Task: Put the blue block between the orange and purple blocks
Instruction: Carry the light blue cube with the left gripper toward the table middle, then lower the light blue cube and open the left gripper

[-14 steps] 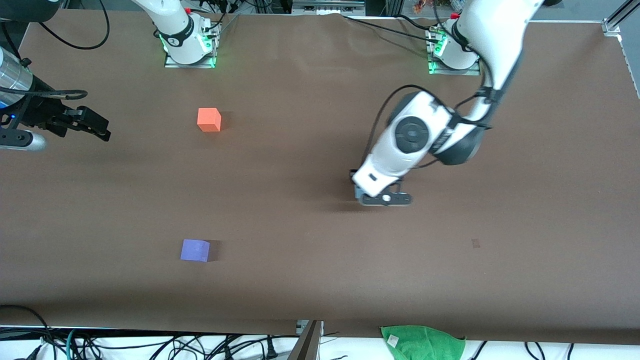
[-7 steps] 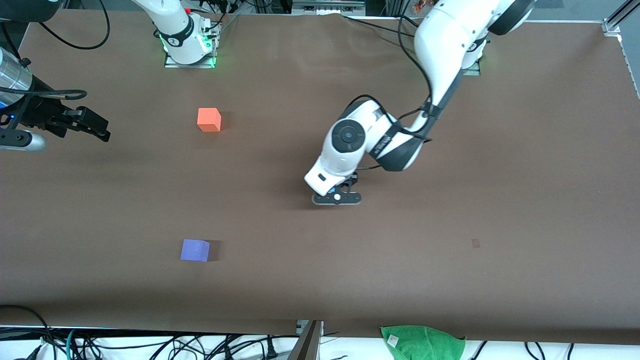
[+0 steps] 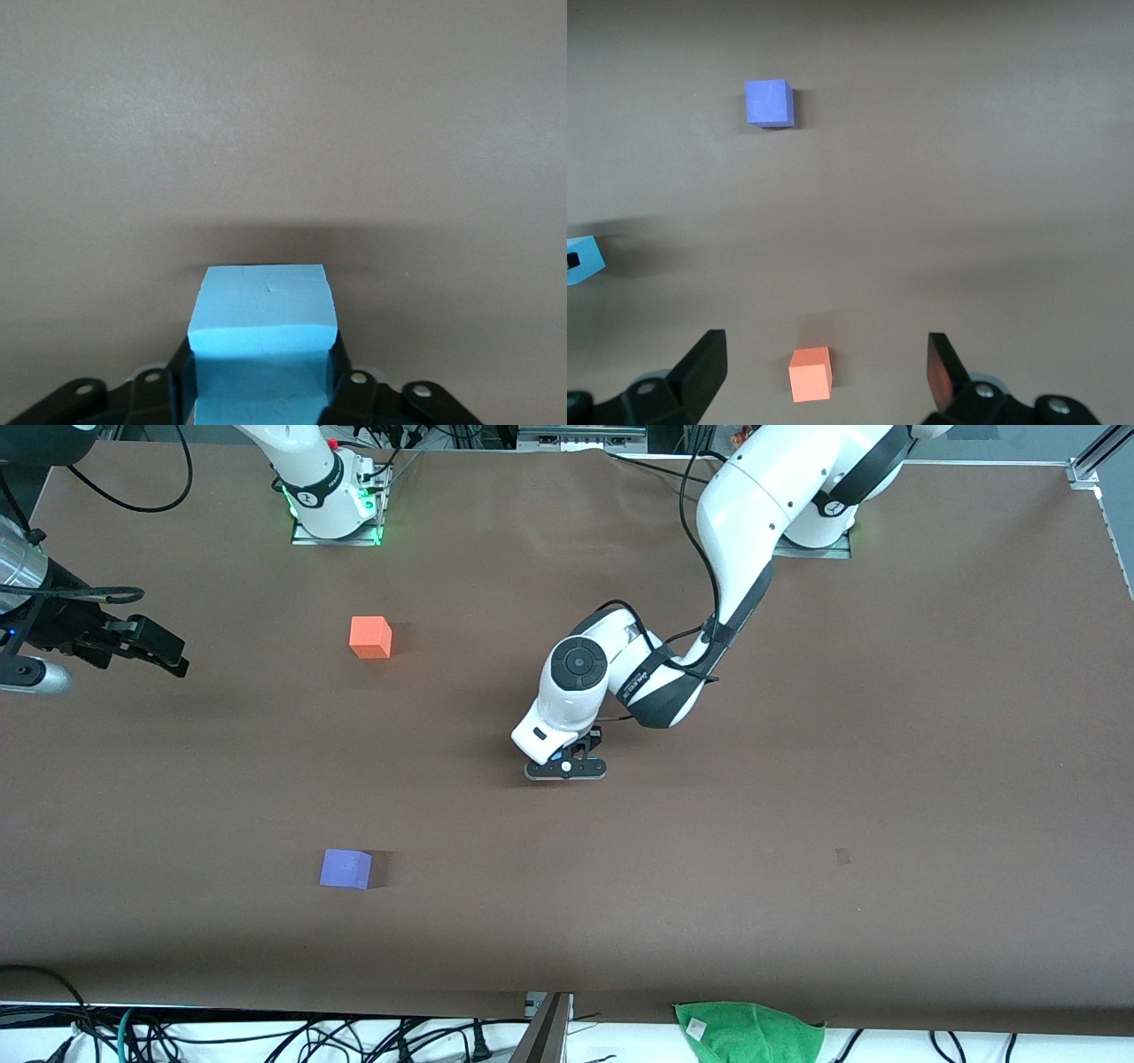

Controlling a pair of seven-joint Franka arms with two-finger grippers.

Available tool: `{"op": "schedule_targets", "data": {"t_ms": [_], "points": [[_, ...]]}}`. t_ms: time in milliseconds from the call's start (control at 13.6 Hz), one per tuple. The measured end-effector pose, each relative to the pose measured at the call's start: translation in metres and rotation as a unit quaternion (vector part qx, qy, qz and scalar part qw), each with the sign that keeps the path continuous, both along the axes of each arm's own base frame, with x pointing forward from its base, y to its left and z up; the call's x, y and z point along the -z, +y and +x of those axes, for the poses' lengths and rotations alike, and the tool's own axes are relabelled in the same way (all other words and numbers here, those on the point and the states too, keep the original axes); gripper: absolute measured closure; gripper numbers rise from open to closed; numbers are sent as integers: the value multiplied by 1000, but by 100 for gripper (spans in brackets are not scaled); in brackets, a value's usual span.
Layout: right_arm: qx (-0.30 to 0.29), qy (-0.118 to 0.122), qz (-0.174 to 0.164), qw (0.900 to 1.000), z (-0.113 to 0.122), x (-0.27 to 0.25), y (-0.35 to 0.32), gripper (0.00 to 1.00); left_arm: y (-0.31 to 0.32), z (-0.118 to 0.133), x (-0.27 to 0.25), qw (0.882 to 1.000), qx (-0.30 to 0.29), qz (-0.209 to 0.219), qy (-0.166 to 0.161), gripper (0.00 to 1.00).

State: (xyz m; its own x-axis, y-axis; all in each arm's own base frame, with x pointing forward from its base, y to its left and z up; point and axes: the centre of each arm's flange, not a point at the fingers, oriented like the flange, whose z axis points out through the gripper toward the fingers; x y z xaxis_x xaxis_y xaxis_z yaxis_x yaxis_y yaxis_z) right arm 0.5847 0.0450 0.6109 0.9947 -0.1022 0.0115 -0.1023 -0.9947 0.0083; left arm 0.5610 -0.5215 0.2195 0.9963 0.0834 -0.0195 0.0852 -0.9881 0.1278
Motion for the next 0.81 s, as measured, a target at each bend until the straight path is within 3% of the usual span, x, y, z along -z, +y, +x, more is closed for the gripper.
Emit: {"op": "schedule_targets", "data": {"t_ms": [73,147,367,440,806], "points": [[0,0,0,1000,0,0,0,0,-1,0,0,1000,-5,0,-1,38],[0,0,0,1000,0,0,0,0,-2,2,-5,1000,-8,-2,-4,32],[0,0,0,1000,0,0,0,0,3,19,-35,1000,-19,2,-6,4],[0,0,0,1000,0,0,0,0,10,27,-48,1000,-26,6,-5,0],[0,-1,0,1000,0,0,0,0,90,87,-113,996,-84,12,-9,0]]}}
